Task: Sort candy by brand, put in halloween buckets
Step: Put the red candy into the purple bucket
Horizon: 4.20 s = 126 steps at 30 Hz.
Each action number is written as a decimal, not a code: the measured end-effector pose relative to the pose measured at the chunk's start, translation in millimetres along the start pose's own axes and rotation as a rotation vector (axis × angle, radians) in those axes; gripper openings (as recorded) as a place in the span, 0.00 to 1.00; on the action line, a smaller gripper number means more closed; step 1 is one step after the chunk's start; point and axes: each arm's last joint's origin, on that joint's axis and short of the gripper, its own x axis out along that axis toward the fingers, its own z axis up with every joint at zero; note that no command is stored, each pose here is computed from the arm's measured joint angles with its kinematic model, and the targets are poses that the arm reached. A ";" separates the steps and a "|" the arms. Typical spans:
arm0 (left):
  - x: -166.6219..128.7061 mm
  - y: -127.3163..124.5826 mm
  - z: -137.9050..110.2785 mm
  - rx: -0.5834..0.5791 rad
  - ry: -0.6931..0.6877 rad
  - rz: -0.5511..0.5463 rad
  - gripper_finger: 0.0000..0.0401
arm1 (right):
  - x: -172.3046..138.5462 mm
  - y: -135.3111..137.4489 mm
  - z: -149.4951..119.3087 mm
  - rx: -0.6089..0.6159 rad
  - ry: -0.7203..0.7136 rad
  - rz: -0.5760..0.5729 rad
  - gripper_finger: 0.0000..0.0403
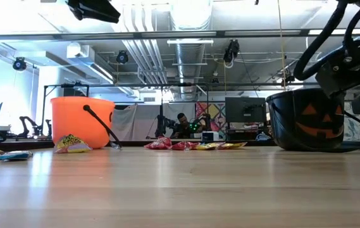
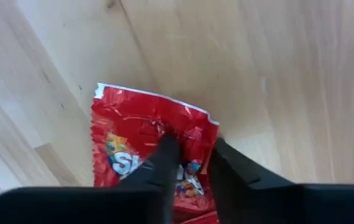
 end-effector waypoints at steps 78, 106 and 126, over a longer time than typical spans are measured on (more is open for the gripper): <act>66.4 -48.1 -66.0 -0.131 -0.252 -0.189 0.00 | -144.6 -39.3 174.1 -0.142 -1.563 -0.211 0.20; -118.2 -53.2 11.5 -0.204 0.877 -0.728 0.00 | -155.8 -55.9 148.3 -0.126 -1.334 -0.253 0.50; -135.8 -125.6 -50.4 -0.302 1.094 -0.744 0.00 | -161.1 -107.8 167.8 -0.044 -1.292 -0.389 0.50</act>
